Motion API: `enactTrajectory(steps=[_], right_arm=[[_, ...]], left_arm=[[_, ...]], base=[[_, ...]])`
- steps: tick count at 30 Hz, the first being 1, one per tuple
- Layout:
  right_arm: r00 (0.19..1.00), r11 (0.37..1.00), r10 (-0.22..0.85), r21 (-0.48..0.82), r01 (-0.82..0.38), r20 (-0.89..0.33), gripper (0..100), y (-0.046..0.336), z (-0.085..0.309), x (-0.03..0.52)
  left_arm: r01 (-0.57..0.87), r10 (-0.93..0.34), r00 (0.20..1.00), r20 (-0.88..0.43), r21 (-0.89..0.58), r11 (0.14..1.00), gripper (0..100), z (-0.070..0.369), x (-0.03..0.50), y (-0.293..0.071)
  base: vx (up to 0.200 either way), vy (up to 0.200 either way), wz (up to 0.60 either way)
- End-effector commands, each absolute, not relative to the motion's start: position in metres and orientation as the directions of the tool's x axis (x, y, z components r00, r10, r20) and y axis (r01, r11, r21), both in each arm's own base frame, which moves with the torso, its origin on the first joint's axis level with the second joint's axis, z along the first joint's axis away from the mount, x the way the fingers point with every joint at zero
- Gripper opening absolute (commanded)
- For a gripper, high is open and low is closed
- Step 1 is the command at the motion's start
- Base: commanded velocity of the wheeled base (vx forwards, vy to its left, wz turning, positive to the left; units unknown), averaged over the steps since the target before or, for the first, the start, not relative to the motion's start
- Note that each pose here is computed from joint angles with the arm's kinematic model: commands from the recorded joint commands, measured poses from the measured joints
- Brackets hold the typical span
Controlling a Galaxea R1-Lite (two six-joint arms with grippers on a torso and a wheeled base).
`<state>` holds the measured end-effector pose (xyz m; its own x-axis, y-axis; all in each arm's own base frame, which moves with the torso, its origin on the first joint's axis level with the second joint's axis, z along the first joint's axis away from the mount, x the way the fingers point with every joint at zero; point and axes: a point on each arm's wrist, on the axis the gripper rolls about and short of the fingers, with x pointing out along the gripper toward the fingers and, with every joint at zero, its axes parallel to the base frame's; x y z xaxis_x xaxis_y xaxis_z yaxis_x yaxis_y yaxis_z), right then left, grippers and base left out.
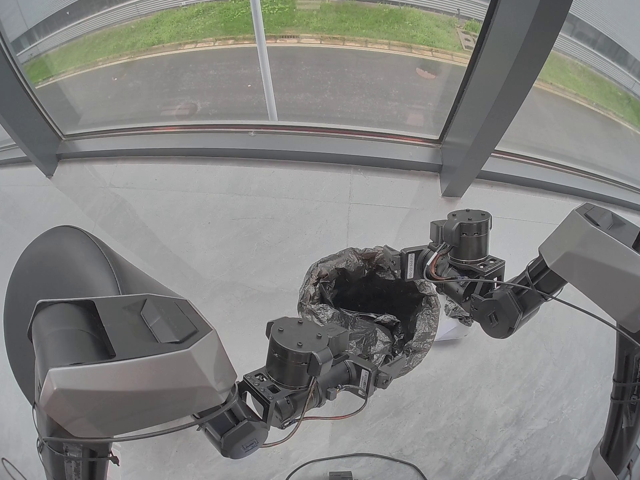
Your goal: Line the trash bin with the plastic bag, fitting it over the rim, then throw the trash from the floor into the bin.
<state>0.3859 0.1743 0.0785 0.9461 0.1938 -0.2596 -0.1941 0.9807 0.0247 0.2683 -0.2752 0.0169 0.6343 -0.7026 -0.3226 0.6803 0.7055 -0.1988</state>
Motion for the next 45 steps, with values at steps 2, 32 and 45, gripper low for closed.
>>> enactTrajectory(steps=[2,32,45], right_arm=[[0.946,0.981,0.192,0.026,-0.192,-0.263,100,0.174,0.077,0.386],[0.948,0.983,0.184,0.028,-0.183,-0.26,100,0.167,0.063,0.387],[0.952,0.986,0.165,0.03,-0.163,-0.256,100,0.16,0.065,0.39]], left_arm=[[0.737,-0.689,0.654,-0.314,0.056,0.674,100,0.016,0.269,-0.269],[0.7,-0.597,0.701,-0.391,0.214,0.681,100,-0.026,0.313,-0.258],[0.64,-0.618,0.76,-0.201,0.069,0.765,100,0.042,0.3,-0.254]], base=[[0.0,0.0,0.0],[0.0,0.0,0.0],[0.0,0.0,0.0]])
